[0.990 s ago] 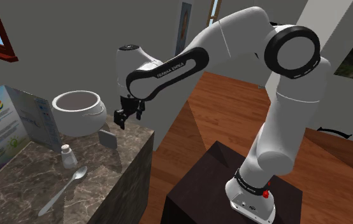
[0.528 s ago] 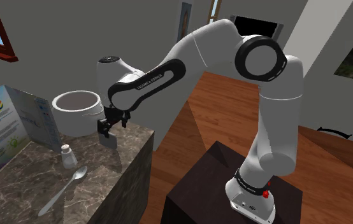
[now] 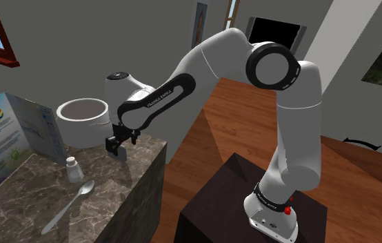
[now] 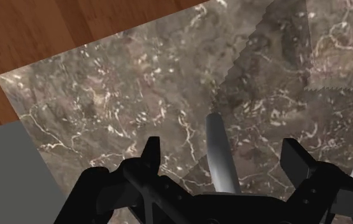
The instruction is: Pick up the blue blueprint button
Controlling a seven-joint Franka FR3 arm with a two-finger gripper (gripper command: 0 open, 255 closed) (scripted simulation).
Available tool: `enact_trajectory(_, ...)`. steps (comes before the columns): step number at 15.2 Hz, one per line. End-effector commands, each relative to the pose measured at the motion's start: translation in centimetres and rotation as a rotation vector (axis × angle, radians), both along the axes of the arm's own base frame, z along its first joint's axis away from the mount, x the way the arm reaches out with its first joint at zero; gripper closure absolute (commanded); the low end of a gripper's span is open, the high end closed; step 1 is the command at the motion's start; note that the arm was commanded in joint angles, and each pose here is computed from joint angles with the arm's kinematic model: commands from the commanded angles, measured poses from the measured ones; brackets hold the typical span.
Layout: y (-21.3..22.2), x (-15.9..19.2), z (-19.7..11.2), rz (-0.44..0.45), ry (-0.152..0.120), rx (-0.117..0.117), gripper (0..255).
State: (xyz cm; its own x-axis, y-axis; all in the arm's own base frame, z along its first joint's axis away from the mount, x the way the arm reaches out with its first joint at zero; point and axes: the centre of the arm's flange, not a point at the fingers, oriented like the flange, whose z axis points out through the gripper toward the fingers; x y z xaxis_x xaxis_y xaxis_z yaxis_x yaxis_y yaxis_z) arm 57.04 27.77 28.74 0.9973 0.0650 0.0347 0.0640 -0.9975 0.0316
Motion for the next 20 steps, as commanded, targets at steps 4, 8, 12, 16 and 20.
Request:
enact_trajectory(4,0.0,0.0,-0.2,0.000,-0.001,0.000,255)
enact_trajectory(8,0.1,0.0,-0.2,0.000,-0.001,0.000,255)
enact_trajectory(12,0.0,0.0,0.9,0.000,-0.001,0.000,255)
enact_trajectory(16,0.0,0.0,3.0,0.000,-0.001,0.000,255)
enact_trajectory(20,0.0,0.0,5.1,0.000,-0.001,0.000,255)
